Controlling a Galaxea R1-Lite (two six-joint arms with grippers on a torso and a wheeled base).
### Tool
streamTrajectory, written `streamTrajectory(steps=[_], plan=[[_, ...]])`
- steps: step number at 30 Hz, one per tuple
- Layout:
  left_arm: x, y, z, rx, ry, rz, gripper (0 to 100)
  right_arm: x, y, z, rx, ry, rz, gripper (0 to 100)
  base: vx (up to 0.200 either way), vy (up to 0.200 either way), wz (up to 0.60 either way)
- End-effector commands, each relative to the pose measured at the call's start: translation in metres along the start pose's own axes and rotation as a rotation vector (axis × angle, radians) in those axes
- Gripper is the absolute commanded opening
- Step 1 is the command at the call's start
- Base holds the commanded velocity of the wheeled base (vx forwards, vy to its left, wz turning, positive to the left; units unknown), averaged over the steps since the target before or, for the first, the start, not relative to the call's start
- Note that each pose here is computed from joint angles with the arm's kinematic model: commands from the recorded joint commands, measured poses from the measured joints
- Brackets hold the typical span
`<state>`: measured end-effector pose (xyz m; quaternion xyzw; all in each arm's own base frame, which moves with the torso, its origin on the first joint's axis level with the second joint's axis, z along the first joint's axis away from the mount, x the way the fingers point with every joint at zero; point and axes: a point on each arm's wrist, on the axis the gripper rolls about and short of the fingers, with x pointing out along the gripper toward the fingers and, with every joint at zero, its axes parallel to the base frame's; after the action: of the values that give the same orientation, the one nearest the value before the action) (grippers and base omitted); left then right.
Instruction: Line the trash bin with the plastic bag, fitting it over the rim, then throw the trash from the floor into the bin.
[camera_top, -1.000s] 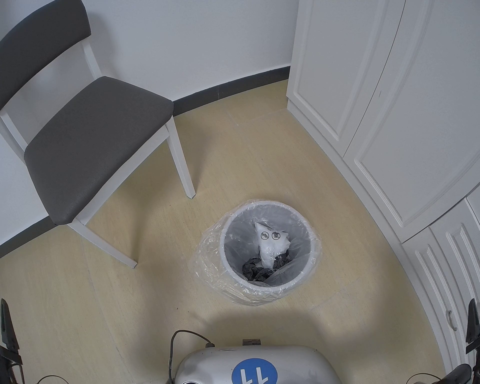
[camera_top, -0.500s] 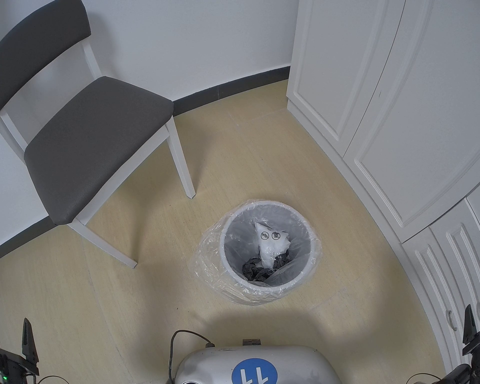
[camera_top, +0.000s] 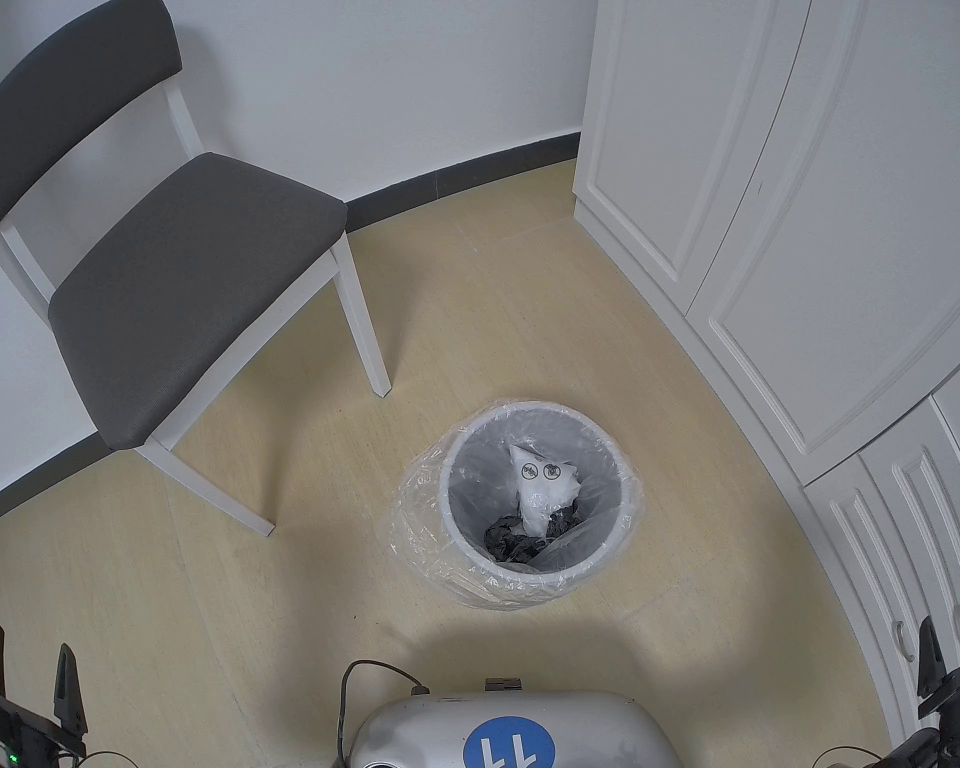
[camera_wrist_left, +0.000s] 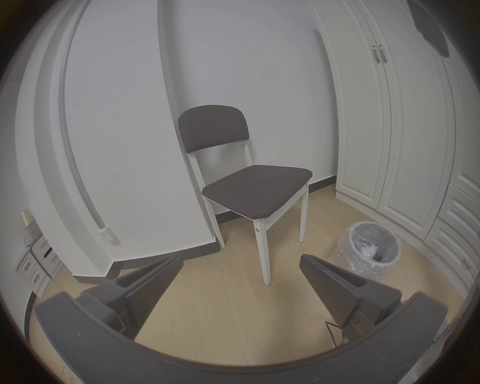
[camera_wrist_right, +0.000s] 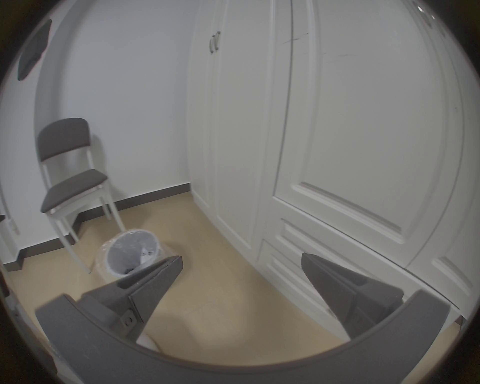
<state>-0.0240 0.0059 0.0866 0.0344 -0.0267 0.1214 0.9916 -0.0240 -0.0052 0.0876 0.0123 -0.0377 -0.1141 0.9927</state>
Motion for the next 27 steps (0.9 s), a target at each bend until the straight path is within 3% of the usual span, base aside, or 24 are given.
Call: streamTrajectory(steps=[1,4,6,12,17,22,27], plan=[[0.0000,-0.0005,-0.0048,-0.005,0.002,-0.004,100,-0.0003,0.0023,-0.0048,0.009,0.009,0.106,100,0.000,0.000,0.00],[0.0000,-0.0006,-0.0053,-0.018,0.006,-0.007,100,-0.0005,0.0038,-0.0051,0.007,0.013,0.177,100,0.000,0.000,0.00],[-0.0001,-0.0006,-0.0055,-0.076,0.011,-0.007,100,-0.0008,0.0051,-0.0050,0.052,0.018,0.233,100,0.000,0.000,0.00],[-0.0001,-0.0007,-0.0056,-0.096,0.012,-0.012,100,-0.0006,0.0048,-0.0053,0.079,0.020,0.218,100,0.000,0.000,0.00],[-0.0001,-0.0013,-0.0054,-0.144,0.011,-0.039,100,-0.0002,0.0025,-0.0060,0.056,0.021,0.117,100,0.000,0.000,0.00],[-0.0001,-0.0015,-0.0054,-0.230,0.013,-0.049,100,-0.0001,0.0025,-0.0066,0.070,0.025,0.116,100,0.000,0.000,0.00],[-0.0001,-0.0017,-0.0054,-0.239,0.013,-0.057,100,-0.0001,0.0022,-0.0066,0.092,0.025,0.104,100,0.000,0.000,0.00]])
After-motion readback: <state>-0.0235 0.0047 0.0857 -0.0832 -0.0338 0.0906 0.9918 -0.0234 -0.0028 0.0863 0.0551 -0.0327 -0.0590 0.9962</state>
